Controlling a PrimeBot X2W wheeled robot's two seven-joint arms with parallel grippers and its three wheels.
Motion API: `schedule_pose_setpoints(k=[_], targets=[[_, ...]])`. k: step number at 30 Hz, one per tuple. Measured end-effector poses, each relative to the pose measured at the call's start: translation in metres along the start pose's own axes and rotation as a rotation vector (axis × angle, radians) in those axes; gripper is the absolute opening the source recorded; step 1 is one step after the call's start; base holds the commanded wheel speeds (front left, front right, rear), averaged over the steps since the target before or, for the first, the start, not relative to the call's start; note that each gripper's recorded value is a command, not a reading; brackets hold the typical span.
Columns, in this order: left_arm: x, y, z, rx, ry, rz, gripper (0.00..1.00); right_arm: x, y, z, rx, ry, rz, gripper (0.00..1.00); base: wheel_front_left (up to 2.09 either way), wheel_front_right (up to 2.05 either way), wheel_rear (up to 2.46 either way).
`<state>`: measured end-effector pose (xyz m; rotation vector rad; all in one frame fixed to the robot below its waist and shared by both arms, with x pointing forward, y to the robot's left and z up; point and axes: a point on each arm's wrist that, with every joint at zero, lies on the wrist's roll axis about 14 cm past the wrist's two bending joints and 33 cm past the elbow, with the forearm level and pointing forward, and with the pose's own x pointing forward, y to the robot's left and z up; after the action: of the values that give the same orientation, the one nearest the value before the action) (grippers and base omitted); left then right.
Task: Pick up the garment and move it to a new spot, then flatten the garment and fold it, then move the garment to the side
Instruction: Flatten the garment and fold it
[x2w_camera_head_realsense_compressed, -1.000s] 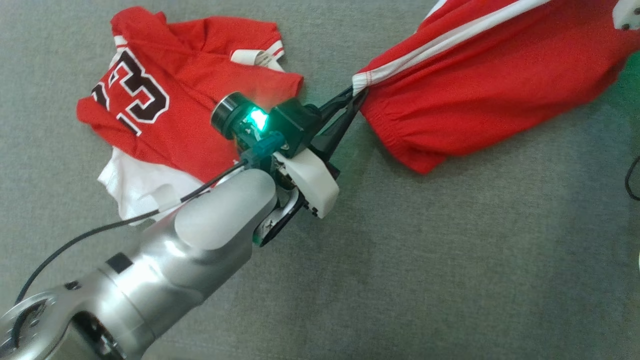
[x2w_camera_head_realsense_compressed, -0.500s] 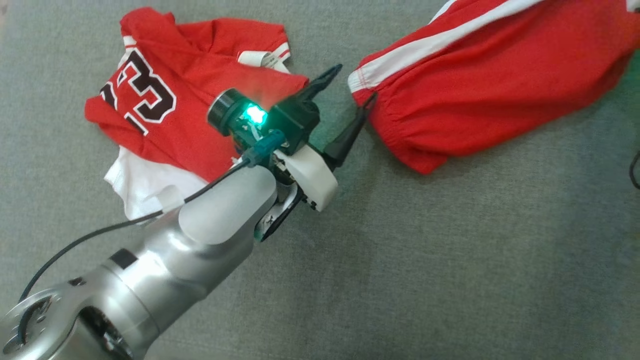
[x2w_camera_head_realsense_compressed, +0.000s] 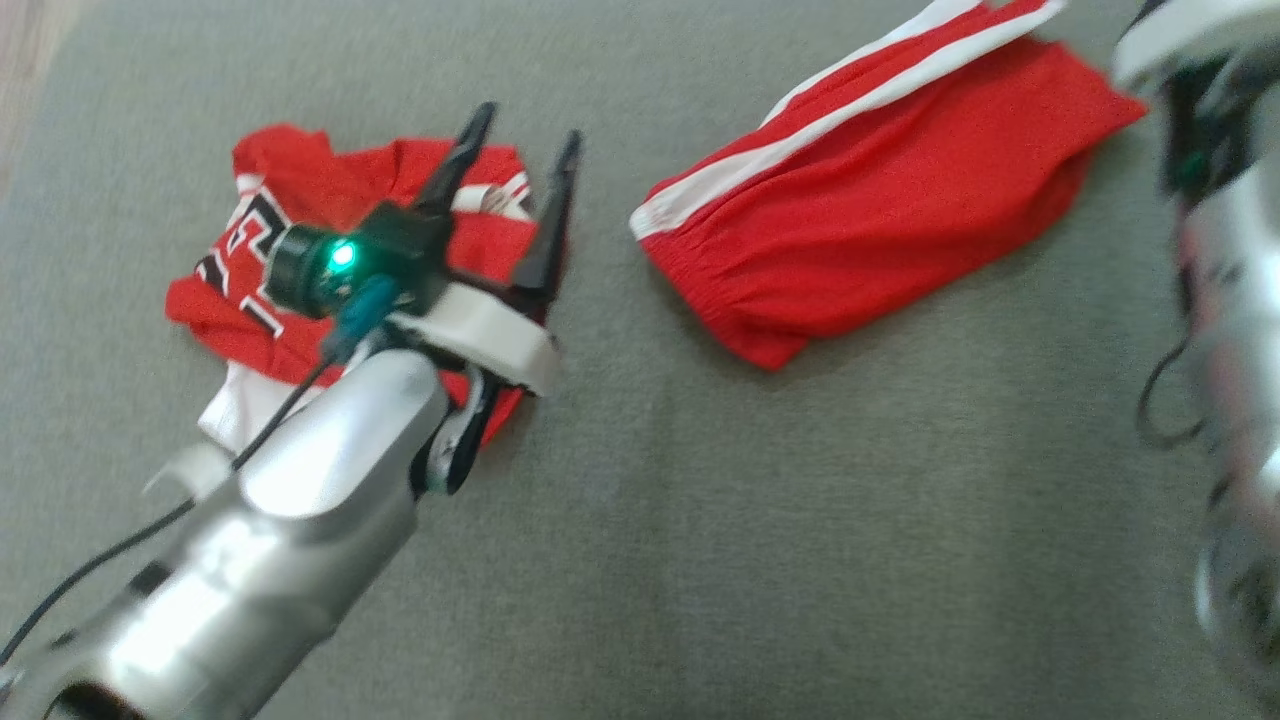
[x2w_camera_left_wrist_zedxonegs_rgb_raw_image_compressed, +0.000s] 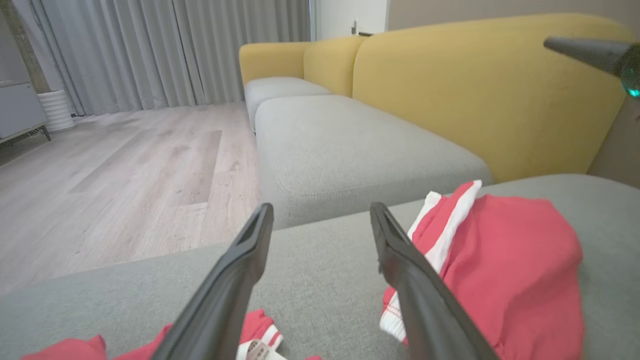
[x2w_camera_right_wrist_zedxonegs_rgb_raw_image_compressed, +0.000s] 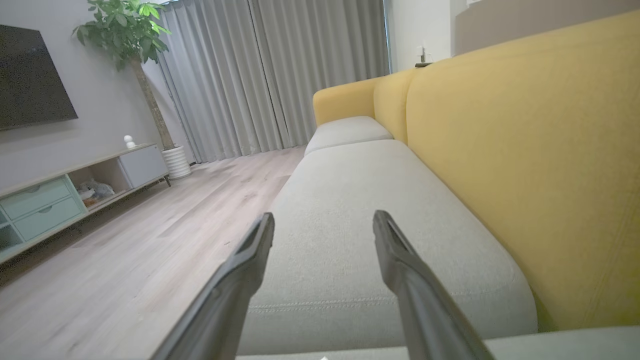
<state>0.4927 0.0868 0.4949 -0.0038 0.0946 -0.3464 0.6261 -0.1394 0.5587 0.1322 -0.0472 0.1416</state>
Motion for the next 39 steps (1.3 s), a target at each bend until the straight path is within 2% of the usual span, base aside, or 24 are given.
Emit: schedule_pose_setpoints(k=[2, 3, 7, 13, 18, 22, 27, 32, 35, 39], targets=[[-0.006, 0.002, 0.016, -0.020, -0.050, 0.026, 1.00, -0.020, 0.006, -0.004, 0.012, -0.005, 0.021, 1.00, 0.00, 0.00, 0.00], [-0.015, 0.001, 0.031, -0.044, -0.102, 0.044, 1.00, -0.042, 0.007, -0.007, 0.039, -0.013, 0.028, 1.00, 0.00, 0.00, 0.00], [-0.032, -0.006, 0.038, -0.060, -0.144, 0.054, 1.00, -0.075, 0.002, -0.009, 0.083, -0.035, 0.018, 1.00, 0.00, 0.00, 0.00], [-0.064, -0.019, 0.022, -0.070, -0.143, 0.063, 1.00, -0.146, 0.002, -0.036, 0.130, -0.008, -0.009, 1.00, 0.00, 0.00, 0.00], [-0.080, -0.021, 0.004, -0.126, -0.118, 0.107, 1.00, -0.204, -0.009, -0.069, 0.133, 0.058, -0.079, 1.00, 0.00, 0.00, 0.00], [-0.094, -0.019, -0.019, -0.169, -0.073, 0.144, 1.00, -0.235, -0.014, -0.086, 0.145, 0.102, -0.112, 1.00, 0.00, 0.00, 0.00], [-0.098, -0.021, -0.029, -0.171, -0.059, 0.134, 1.00, -0.239, -0.010, -0.087, 0.170, 0.099, -0.109, 1.00, 0.00, 0.00, 0.00], [-0.093, -0.025, -0.030, -0.173, -0.065, 0.115, 1.00, -0.231, -0.012, -0.088, 0.134, 0.104, -0.106, 1.00, 0.00, 0.00, 0.00], [-0.086, -0.023, -0.032, -0.173, -0.066, 0.110, 1.00, -0.210, -0.017, -0.083, 0.115, 0.106, -0.107, 1.00, 0.00, 0.00, 0.00], [-0.071, -0.018, -0.030, -0.161, -0.076, 0.100, 1.00, -0.160, -0.026, -0.068, 0.074, 0.117, -0.107, 1.00, 0.00, 0.00, 0.00]])
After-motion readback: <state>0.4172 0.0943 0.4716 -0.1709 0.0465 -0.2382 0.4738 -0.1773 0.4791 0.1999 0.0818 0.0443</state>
